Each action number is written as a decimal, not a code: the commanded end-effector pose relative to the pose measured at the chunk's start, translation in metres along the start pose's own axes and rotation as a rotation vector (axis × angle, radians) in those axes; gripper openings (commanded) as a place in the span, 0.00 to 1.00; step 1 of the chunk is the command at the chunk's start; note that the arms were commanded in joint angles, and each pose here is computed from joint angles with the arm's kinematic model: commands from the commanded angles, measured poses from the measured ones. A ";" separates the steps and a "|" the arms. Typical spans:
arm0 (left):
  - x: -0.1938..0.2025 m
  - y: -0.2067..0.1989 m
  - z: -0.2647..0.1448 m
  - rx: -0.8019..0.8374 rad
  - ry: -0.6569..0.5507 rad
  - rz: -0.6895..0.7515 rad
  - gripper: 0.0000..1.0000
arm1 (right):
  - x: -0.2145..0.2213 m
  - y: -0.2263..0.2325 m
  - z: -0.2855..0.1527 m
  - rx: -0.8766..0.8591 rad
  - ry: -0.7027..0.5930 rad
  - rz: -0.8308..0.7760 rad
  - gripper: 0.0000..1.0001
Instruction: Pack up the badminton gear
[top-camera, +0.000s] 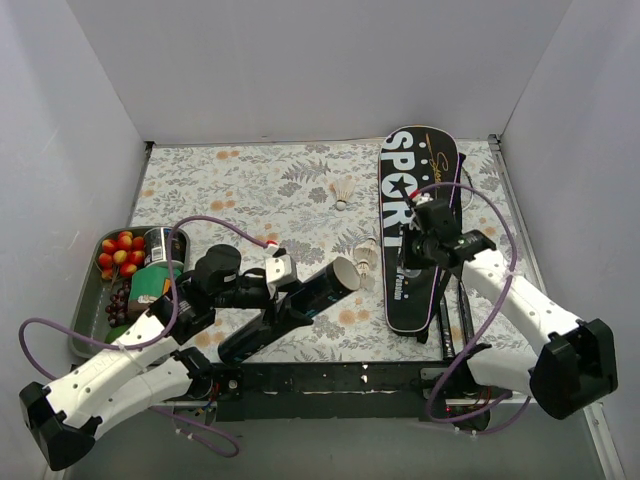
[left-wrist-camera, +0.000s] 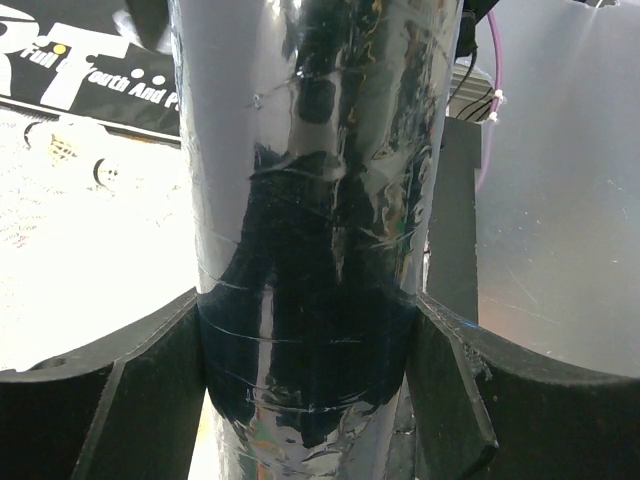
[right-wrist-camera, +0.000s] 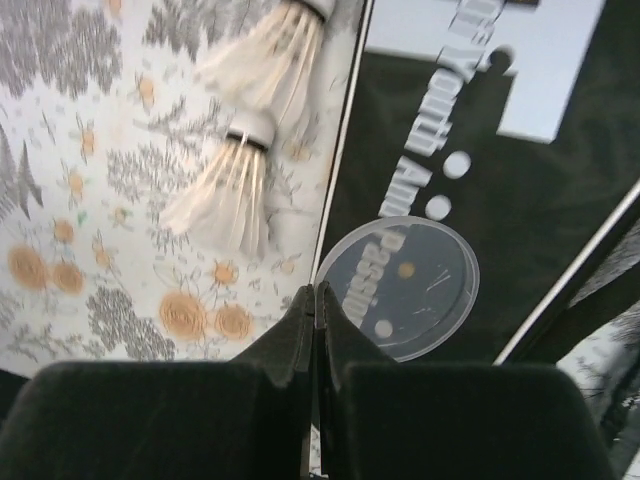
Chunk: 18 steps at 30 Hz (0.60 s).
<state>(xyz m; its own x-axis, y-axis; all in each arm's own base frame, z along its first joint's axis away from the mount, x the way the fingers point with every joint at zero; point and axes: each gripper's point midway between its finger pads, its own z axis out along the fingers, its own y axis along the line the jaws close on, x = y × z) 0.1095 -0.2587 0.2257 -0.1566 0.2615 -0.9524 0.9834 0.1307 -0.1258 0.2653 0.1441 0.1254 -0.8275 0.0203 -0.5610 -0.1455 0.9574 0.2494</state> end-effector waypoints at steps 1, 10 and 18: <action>-0.007 0.000 -0.005 -0.024 -0.023 0.011 0.14 | 0.041 0.033 -0.013 -0.124 0.045 -0.045 0.01; -0.008 0.006 -0.005 -0.055 -0.009 0.001 0.14 | 0.110 0.084 -0.027 -0.294 0.139 -0.200 0.01; -0.015 0.005 -0.008 -0.064 -0.024 -0.002 0.14 | 0.134 0.095 -0.007 -0.272 0.174 -0.219 0.01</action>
<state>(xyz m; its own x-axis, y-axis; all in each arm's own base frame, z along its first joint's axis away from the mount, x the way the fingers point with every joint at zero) 0.1147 -0.2531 0.2181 -0.1914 0.2854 -0.9391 0.9717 0.1904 -0.1402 0.1315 0.2255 0.0874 -0.8322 -0.2901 -0.4726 -0.4730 0.8161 0.3320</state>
